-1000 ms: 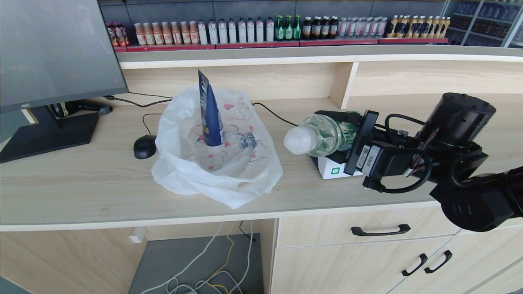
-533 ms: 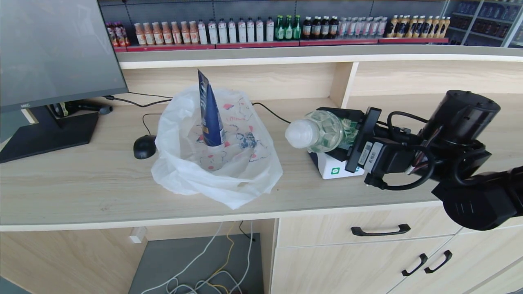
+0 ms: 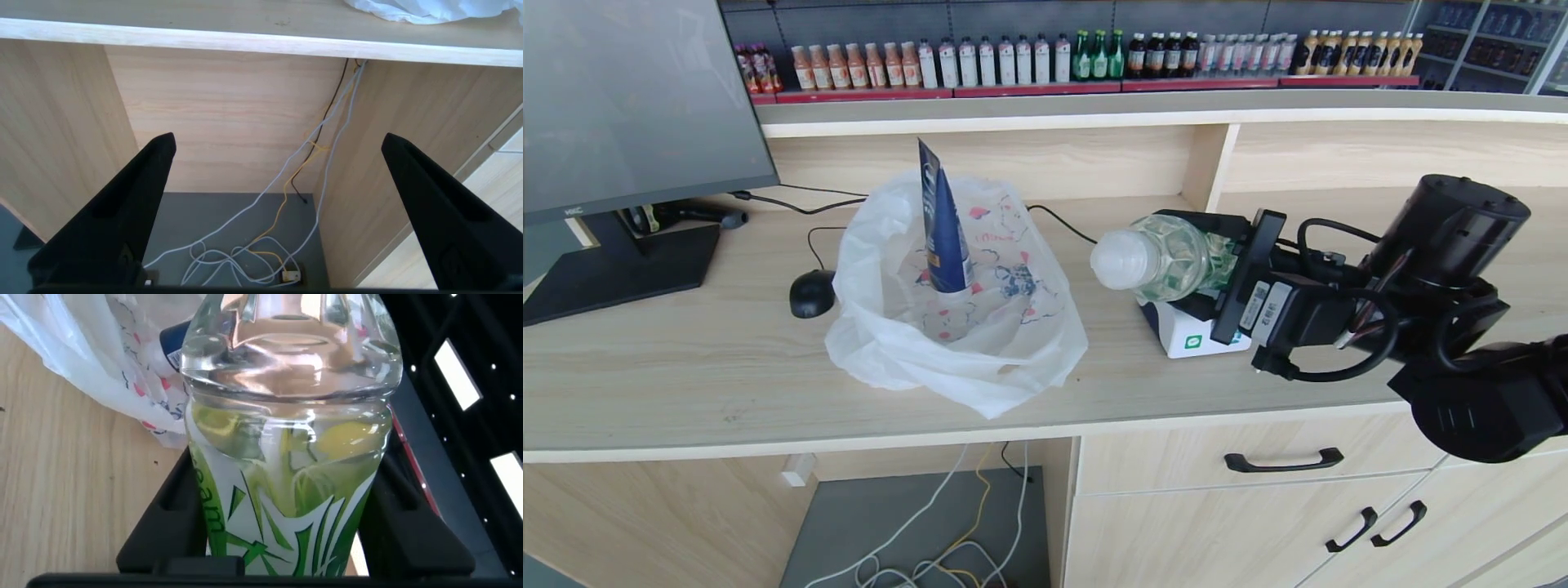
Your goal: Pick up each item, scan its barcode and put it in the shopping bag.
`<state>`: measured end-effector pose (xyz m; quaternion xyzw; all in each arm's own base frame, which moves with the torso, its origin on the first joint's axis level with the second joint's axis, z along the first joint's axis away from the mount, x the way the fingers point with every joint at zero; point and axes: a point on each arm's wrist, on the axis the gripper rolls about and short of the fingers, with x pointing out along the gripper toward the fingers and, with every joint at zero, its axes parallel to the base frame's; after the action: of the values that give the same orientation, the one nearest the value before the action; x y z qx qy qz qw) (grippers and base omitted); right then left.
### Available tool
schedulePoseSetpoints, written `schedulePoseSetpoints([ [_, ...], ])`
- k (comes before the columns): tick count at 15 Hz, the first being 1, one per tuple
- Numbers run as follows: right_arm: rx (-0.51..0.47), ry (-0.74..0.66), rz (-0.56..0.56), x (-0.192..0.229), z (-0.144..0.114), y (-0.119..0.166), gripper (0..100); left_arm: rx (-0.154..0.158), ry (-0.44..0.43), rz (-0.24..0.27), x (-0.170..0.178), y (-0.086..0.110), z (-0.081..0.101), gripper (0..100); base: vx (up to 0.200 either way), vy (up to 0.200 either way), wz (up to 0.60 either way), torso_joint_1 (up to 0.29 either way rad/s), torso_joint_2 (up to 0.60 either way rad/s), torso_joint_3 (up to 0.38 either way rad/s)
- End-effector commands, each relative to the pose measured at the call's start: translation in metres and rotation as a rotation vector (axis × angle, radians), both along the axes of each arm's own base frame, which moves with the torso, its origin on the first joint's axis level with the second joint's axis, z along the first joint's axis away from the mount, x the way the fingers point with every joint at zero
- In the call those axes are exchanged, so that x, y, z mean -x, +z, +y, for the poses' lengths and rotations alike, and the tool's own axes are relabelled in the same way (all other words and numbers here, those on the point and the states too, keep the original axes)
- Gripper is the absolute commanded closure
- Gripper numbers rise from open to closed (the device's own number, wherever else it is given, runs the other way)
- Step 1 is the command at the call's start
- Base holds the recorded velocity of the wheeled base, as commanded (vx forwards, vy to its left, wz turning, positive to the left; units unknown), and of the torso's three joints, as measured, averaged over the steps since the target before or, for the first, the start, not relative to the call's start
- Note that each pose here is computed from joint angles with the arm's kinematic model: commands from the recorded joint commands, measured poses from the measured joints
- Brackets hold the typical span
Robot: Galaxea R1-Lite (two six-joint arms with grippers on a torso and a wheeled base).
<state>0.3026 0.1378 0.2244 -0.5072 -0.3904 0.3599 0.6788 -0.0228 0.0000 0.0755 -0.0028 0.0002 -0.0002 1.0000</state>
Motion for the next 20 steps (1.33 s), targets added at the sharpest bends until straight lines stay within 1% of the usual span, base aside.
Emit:
schedulePoseSetpoints([
  [1, -0.003, 0.007, -0.009, 0.002, 0.002, 0.003, 100, 0.001, 0.0, 0.0, 0.0, 0.0, 0.0, 0, 0.0, 0.0, 0.0, 0.0, 0.0, 0.0],
  [6, -0.009, 0.016, -0.019, 0.003, 0.005, 0.006, 100, 0.001, 0.0, 0.0, 0.0, 0.0, 0.0, 0, 0.0, 0.0, 0.0, 0.0, 0.0, 0.0],
  [10, -0.029, 0.04, 0.007, 0.007, 0.01, 0.009, 100, 0.001, 0.0, 0.0, 0.0, 0.0, 0.0, 0, 0.0, 0.0, 0.0, 0.0, 0.0, 0.0],
  [12, -0.056, 0.063, 0.038, 0.008, 0.015, 0.013, 100, 0.001, 0.0, 0.0, 0.0, 0.0, 0.0, 0, 0.0, 0.0, 0.0, 0.0, 0.0, 0.0],
  [14, -0.103, 0.078, 0.071, 0.006, 0.016, 0.023, 100, 0.001, 0.0, 0.0, 0.0, 0.0, 0.0, 0, 0.0, 0.0, 0.0, 0.0, 0.0, 0.0],
  [16, -0.178, 0.079, 0.115, 0.008, 0.015, 0.039, 100, 0.001, -0.001, 0.0, 0.0, 0.0, 0.0, 0, 0.0, 0.0, 0.0, 0.0, 0.0, 0.0],
  [18, -0.26, 0.046, 0.181, 0.007, 0.014, 0.046, 100, -0.01, -0.003, 0.001, 0.0, 0.0, 0.0, 0, 0.0, 0.0, 0.0, 0.0, 0.0, 0.0],
  [19, -0.364, 0.031, 0.218, 0.008, 0.012, 0.052, 100, -0.024, -0.003, 0.001, 0.0, 0.0, 0.0, 0, 0.0, 0.0, 0.0, 0.0, 0.0, 0.0],
  [20, -0.449, 0.028, 0.255, 0.008, 0.011, 0.053, 100, -0.022, -0.003, 0.001, 0.0, 0.0, 0.0, 0, 0.0, 0.0, 0.0, 0.0, 0.0, 0.0],
])
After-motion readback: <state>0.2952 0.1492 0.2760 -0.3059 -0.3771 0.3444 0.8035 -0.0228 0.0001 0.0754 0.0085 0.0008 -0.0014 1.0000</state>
